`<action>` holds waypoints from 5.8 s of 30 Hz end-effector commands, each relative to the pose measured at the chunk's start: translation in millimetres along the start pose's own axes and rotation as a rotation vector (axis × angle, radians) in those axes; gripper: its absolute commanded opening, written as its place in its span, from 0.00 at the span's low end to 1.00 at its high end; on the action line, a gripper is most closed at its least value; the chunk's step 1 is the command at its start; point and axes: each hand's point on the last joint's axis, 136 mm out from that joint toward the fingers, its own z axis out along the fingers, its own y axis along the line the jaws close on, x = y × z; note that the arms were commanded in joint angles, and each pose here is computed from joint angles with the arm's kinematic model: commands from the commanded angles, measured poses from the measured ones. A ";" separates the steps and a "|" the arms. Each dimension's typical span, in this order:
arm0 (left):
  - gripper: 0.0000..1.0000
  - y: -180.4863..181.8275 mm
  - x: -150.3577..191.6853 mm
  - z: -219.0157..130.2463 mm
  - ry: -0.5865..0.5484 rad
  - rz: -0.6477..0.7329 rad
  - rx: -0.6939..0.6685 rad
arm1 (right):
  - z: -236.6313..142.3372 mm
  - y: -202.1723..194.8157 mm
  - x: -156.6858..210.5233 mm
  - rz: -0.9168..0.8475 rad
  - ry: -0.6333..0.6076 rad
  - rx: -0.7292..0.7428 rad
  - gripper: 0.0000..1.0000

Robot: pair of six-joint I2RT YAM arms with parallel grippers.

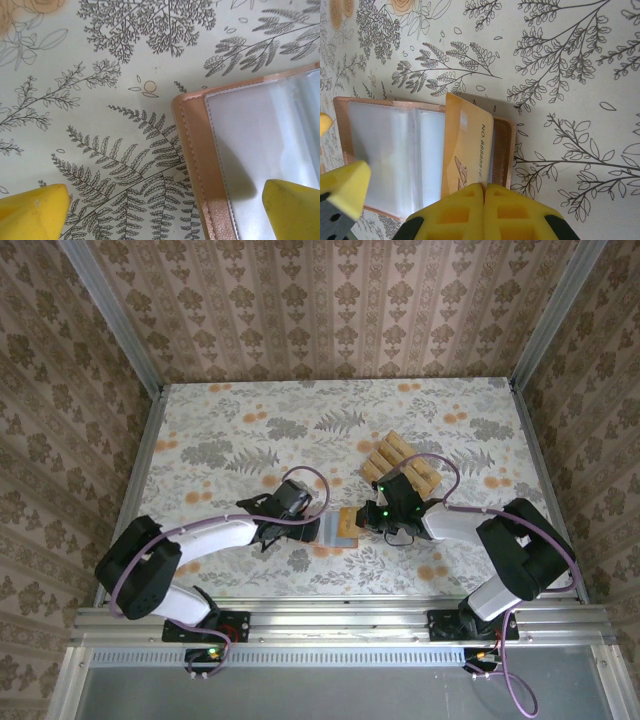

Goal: Put the credit cards into the card holder

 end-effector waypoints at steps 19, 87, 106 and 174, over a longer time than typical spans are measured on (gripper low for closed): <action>1.00 22.0 31.6 8.2 0.054 -0.033 -0.064 | -13.9 27.5 -6.0 -0.031 0.002 -0.090 0.00; 1.00 26.9 42.4 12.7 0.075 -0.045 -0.085 | 23.6 40.1 22.6 0.055 0.028 -0.288 0.00; 1.00 26.8 43.3 12.5 0.077 -0.042 -0.087 | 28.6 37.9 30.3 0.058 0.047 -0.287 0.00; 1.00 25.0 17.7 12.4 0.049 -0.043 -0.103 | 36.3 20.4 24.5 0.043 0.028 -0.230 0.00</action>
